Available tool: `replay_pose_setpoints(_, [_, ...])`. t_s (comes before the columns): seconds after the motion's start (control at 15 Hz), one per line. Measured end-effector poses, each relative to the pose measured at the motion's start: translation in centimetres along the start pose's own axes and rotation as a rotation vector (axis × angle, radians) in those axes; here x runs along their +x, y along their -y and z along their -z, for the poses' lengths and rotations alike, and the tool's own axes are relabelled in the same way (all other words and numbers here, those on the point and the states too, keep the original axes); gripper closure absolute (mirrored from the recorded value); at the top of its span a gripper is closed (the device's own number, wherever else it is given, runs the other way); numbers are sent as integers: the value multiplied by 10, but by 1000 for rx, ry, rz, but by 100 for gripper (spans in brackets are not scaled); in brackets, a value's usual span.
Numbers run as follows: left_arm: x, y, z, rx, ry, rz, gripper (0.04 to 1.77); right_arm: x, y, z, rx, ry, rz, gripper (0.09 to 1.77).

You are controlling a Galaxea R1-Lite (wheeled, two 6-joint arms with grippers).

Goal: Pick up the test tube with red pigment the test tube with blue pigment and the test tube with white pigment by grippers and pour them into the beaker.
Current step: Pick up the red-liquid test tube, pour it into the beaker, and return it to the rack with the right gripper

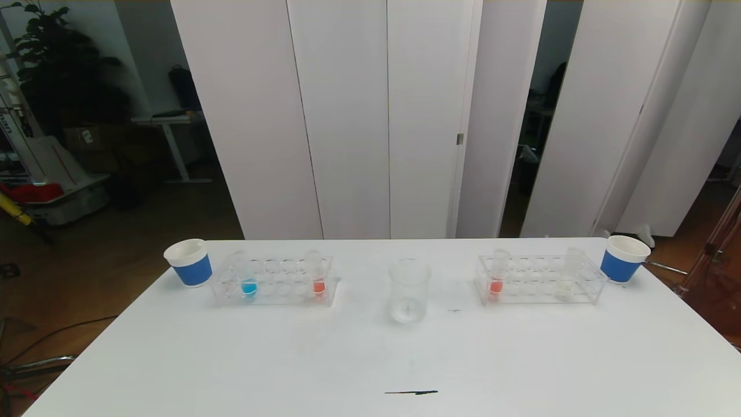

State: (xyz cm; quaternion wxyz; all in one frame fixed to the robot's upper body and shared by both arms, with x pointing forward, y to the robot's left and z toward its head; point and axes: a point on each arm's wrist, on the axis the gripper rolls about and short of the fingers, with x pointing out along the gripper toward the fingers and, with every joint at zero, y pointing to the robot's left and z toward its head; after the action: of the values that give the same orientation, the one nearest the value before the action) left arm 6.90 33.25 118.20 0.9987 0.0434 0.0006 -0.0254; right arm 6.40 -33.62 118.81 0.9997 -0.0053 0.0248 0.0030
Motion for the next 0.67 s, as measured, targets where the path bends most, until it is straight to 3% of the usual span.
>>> replay_pose_setpoints(0.2, [0,0,0,0,0,0,6,-5,1,-31,-1,36,18,11])
replay_pose_setpoints(0.47, [0,0,0,0,0,0,6,-1,1,-97,2,65,24,11])
replay_pose_setpoints(0.67, [0,0,0,0,0,0,6,23,2,-143,4,56,19,11])
